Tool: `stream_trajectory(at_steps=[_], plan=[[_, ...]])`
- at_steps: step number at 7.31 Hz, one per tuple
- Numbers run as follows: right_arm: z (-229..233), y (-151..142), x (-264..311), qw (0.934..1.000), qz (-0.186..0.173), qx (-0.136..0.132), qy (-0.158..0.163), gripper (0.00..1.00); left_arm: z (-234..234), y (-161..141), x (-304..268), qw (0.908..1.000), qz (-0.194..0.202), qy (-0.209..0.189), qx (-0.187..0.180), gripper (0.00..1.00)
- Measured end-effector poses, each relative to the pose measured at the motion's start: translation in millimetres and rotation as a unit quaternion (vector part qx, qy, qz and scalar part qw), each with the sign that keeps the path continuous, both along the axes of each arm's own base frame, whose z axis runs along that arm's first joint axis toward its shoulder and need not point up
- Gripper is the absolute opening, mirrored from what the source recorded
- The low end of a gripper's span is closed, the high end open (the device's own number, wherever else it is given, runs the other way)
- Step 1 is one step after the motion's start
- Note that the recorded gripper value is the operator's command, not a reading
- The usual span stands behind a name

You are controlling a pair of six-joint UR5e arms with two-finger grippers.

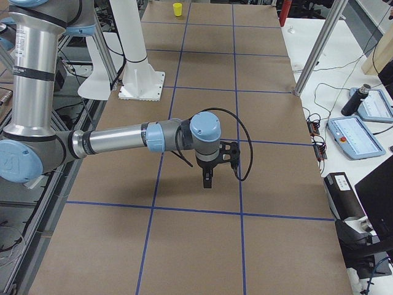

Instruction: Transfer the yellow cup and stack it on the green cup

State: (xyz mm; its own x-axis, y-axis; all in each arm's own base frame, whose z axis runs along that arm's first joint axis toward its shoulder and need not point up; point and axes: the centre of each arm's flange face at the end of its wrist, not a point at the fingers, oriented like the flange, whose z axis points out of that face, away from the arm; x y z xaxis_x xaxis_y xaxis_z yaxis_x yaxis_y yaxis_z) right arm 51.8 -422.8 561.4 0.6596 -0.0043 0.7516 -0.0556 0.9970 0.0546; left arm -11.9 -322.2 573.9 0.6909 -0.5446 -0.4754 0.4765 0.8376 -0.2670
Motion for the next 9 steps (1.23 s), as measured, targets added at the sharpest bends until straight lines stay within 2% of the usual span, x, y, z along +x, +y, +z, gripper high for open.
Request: stream_trajectory(at_steps=[1, 2, 4, 5, 6, 7, 9], plan=[[3, 2, -1, 1.0, 0.001, -0.005, -0.003, 1.0, -6, 0, 25, 0.9984, -0.034, -0.037, -0.027, 1.0], [8, 4, -1, 0.9999, 0.003, -0.014, -0.007, 1.0, -3, 2, 53, 0.993, -0.07, -0.081, -0.05, 1.0], [14, 7, -1, 0.9995, 0.009, -0.027, -0.009, 1.0, 19, 29, 87, 0.9722, -0.14, -0.166, -0.088, 1.0], [13, 8, -2, 0.9995, 0.01, -0.028, -0.012, 1.0, 34, 49, 91, 0.9582, -0.172, -0.202, -0.107, 1.0], [11, 6, -2, 0.9995, 0.01, -0.026, -0.015, 1.0, 47, 66, 93, 0.9403, -0.204, -0.237, -0.134, 1.0], [6, 3, -3, 0.9996, 0.01, -0.022, -0.017, 1.0, 58, 79, 94, 0.9187, -0.236, -0.273, -0.161, 1.0], [-4, -4, -8, 0.9995, 0.003, -0.013, -0.027, 1.0, 80, 95, 100, 0.8797, -0.292, -0.319, -0.197, 1.0]])
